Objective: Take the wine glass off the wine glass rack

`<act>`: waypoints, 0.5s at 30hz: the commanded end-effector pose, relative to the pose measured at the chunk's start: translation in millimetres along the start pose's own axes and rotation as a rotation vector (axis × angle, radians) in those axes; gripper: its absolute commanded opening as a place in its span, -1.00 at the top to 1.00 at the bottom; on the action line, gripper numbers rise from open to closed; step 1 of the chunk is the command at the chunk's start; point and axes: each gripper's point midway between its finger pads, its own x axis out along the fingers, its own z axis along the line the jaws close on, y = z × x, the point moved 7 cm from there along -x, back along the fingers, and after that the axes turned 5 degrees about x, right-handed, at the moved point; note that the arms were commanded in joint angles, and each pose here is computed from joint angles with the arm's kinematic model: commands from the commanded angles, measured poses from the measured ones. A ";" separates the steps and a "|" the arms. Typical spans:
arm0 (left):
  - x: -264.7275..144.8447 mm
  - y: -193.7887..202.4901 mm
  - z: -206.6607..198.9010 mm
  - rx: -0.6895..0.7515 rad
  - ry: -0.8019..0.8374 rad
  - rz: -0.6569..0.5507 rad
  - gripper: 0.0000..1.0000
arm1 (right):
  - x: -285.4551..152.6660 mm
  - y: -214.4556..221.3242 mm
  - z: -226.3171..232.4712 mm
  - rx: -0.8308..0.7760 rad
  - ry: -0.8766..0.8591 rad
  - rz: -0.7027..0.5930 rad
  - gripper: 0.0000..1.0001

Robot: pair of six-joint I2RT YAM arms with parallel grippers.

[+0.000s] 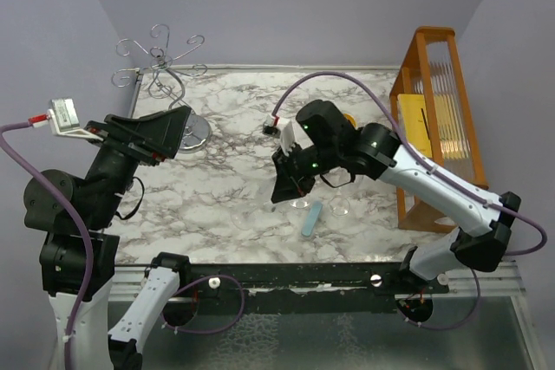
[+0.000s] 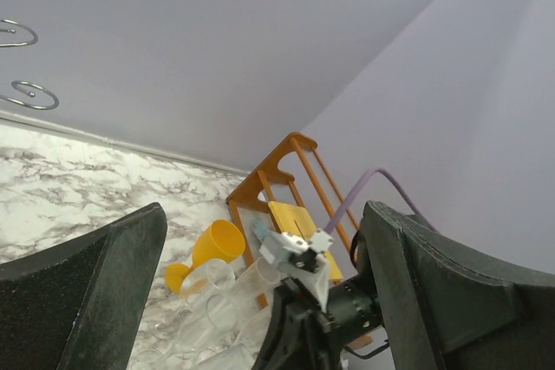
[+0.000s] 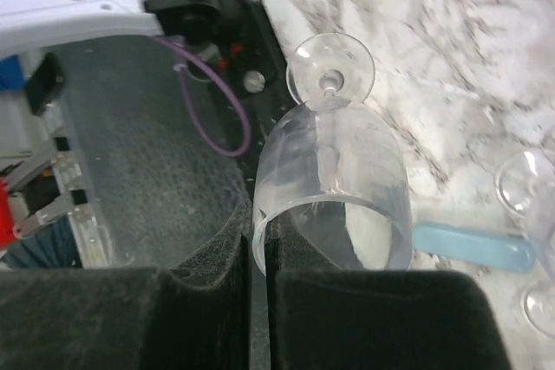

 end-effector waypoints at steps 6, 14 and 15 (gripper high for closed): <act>-11.3 -7.8 -3.2 0.040 -0.014 -0.046 -0.98 | 23.5 22.4 -27.4 0.008 0.330 0.167 0.98; -15.1 -8.7 -2.8 0.050 -0.028 -0.052 -0.98 | 46.8 31.7 -34.1 -0.009 0.431 0.262 0.98; -16.0 -8.9 -2.8 0.053 -0.030 -0.053 -0.98 | 49.2 33.1 -36.3 -0.008 0.445 0.276 0.98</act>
